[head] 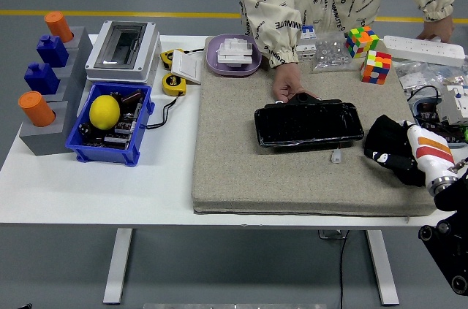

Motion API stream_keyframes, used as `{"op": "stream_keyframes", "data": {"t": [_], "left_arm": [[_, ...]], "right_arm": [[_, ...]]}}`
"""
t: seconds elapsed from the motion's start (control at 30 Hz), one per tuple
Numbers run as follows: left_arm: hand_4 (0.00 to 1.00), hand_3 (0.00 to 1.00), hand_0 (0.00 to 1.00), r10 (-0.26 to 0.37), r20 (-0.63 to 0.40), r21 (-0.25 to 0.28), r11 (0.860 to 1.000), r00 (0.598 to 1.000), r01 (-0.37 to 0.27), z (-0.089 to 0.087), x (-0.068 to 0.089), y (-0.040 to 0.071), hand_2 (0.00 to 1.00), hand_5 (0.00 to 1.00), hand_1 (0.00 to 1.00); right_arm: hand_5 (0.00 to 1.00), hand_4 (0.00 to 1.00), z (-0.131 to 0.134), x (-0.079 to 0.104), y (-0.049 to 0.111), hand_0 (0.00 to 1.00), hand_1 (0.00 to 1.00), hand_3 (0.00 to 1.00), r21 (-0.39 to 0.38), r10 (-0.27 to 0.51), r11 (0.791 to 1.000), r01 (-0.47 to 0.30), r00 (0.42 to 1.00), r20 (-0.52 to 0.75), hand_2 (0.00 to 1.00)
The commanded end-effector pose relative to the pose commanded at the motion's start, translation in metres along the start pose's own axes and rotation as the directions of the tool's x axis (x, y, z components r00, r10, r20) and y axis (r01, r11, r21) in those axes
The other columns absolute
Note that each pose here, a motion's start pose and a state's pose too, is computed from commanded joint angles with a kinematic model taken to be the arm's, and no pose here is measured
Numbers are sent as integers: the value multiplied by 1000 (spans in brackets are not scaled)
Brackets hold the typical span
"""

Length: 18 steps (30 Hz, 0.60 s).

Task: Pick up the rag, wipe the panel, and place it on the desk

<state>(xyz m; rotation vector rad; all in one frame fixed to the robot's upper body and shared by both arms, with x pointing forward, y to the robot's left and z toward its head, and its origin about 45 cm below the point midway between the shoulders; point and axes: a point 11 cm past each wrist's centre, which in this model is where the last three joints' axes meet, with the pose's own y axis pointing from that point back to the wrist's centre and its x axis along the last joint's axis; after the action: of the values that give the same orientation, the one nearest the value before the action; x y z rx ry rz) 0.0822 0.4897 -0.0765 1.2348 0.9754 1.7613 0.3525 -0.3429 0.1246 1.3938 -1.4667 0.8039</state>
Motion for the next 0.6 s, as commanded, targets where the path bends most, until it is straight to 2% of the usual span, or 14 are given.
{"op": "stream_keyframes", "data": {"t": [0.1, 0.13, 0.3, 0.33, 0.5, 0.53, 0.6], "left_arm": [[675, 580, 652, 0, -1, 1, 1000, 1000, 0, -1, 0, 0, 695, 439, 660], [676, 580, 652, 0, -2, 1, 1000, 1000, 0, -1, 0, 0, 694, 439, 661], [676, 580, 652, -3, -3, 1, 1000, 1000, 3, -1, -1, 0, 694, 439, 661], [676, 580, 652, -3, -3, 1, 1000, 1000, 3, -1, -1, 0, 695, 440, 661], [676, 580, 652, -4, -5, 1, 1000, 1000, 4, -1, -2, 0, 695, 440, 661], [675, 580, 652, -5, -5, 0, 1000, 1000, 5, -1, -2, 0, 695, 439, 661], [675, 580, 652, -5, -5, -1, 1000, 1000, 5, 0, -3, 0, 695, 439, 661]], "right_arm": [[484, 998, 0, 2, -1, 658, 640, 747, 6, 17, 1000, -17, 1000, -5, 710], [443, 998, 0, 3, -1, 628, 615, 659, 8, 21, 1000, -21, 1000, -7, 683], [443, 998, -1, 3, -1, 628, 615, 659, 16, 35, 999, -35, 999, -14, 683], [386, 958, -1, 3, -1, 573, 588, 578, 17, 37, 999, -37, 999, -15, 644], [386, 958, -2, 4, -1, 573, 588, 578, 24, 44, 999, -44, 999, -26, 644], [343, 889, -2, 4, -1, 538, 559, 549, 24, 47, 999, -46, 999, -28, 595], [343, 889, -2, 4, -2, 538, 559, 549, 22, 52, 998, -52, 998, -33, 595]]}}
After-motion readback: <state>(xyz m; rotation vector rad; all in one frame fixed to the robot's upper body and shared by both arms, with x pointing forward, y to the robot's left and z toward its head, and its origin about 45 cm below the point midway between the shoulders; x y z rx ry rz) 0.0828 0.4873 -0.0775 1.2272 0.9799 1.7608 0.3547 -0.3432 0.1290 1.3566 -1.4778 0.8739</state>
